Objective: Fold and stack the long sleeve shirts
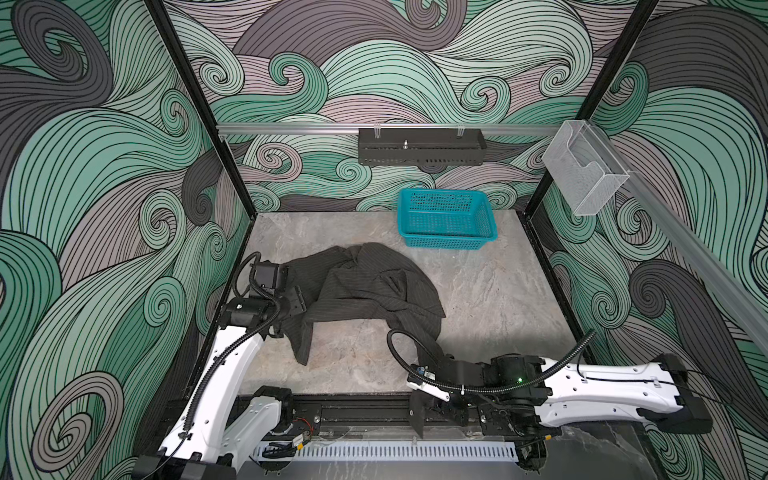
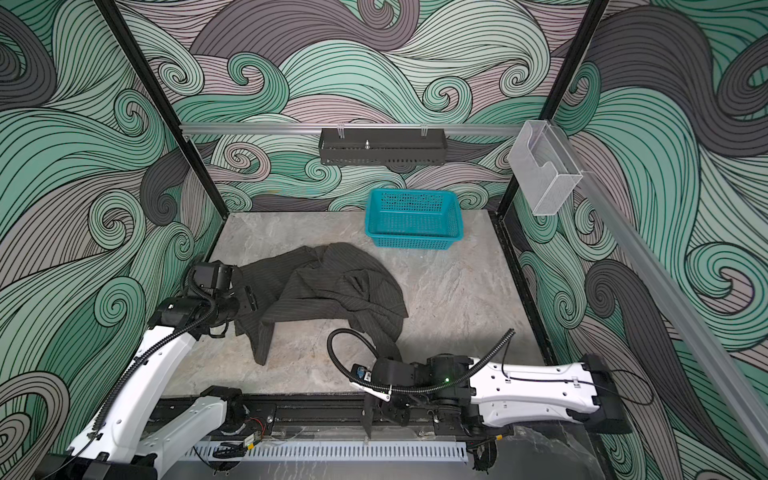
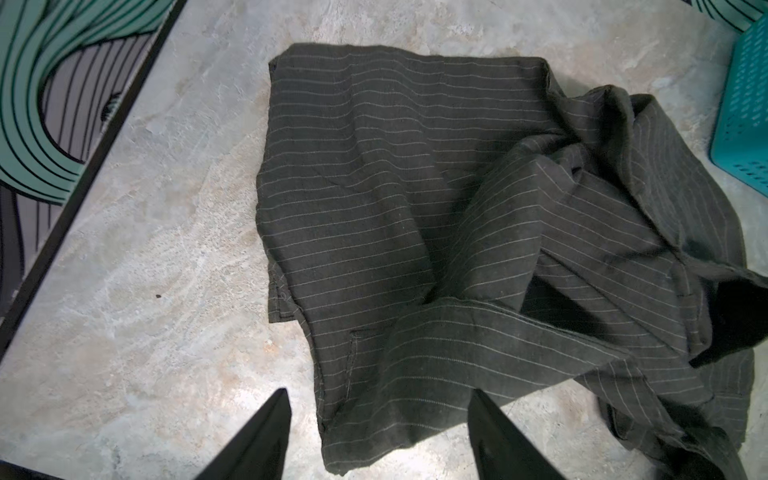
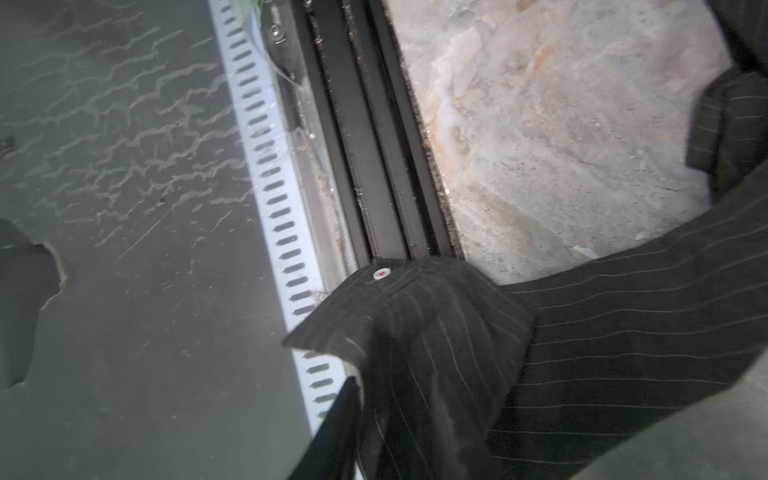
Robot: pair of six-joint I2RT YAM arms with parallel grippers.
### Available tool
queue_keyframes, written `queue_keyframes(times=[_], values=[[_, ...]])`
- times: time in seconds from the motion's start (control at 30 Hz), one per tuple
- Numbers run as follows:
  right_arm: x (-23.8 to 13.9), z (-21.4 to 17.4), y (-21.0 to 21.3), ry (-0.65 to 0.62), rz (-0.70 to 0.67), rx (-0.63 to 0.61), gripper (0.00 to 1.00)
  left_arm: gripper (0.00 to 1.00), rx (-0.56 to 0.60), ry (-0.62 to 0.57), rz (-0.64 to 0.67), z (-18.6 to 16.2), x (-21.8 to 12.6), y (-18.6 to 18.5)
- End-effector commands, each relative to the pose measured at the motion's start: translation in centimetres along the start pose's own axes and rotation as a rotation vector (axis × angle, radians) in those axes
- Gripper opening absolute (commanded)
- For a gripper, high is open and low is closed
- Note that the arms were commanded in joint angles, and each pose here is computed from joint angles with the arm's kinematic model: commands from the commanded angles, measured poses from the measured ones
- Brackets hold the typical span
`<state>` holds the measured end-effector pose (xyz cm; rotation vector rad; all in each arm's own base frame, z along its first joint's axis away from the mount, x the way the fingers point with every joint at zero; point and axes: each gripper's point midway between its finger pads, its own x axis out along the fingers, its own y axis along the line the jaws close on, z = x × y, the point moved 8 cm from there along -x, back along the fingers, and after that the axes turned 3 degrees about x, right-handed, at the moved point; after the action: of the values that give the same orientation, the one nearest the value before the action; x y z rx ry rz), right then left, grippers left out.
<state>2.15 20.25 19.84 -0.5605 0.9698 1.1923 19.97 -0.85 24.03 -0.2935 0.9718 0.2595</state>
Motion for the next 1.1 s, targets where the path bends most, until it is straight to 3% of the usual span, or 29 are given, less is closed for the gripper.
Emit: queue_keyframes(times=[0.0,0.1,0.23,0.37,0.53,0.73,0.93,1.07], values=[[-2.1,1.7,-2.6,-0.163,-0.184,0.081,0.6,0.7,-0.085,0.076,-0.036,-1.0,2.3,-0.4],[-3.8,2.7,-5.9,-0.254,-0.301,0.185,0.73,0.69,-0.142,0.146,-0.072,-2.1,4.4,-0.9],[-4.1,4.2,-11.2,-0.323,-0.393,0.366,0.73,0.67,-0.198,0.223,-0.06,-3.6,6.5,-0.8],[-1.7,5.8,-17.7,-0.318,-0.43,0.59,0.7,0.66,-0.25,0.263,-0.023,-5.1,8.4,-0.2],[4.5,6.8,-23.5,-0.133,-0.443,0.778,0.66,0.67,-0.29,0.269,0.028,-5.9,9.8,0.7],[10.1,5.3,-25.9,0.039,-0.501,0.887,0.64,0.66,-0.29,0.298,0.083,-5.8,11.3,1.1],[11.2,0.5,-26.6,0.255,-0.721,0.881,0.63,0.67,-0.266,0.354,0.167,-5.2,12.9,1.5],[10.5,-2.5,-26.9,0.361,-0.79,0.898,0.64,0.68,-0.26,0.328,0.203,-3.9,13.6,1.6]])
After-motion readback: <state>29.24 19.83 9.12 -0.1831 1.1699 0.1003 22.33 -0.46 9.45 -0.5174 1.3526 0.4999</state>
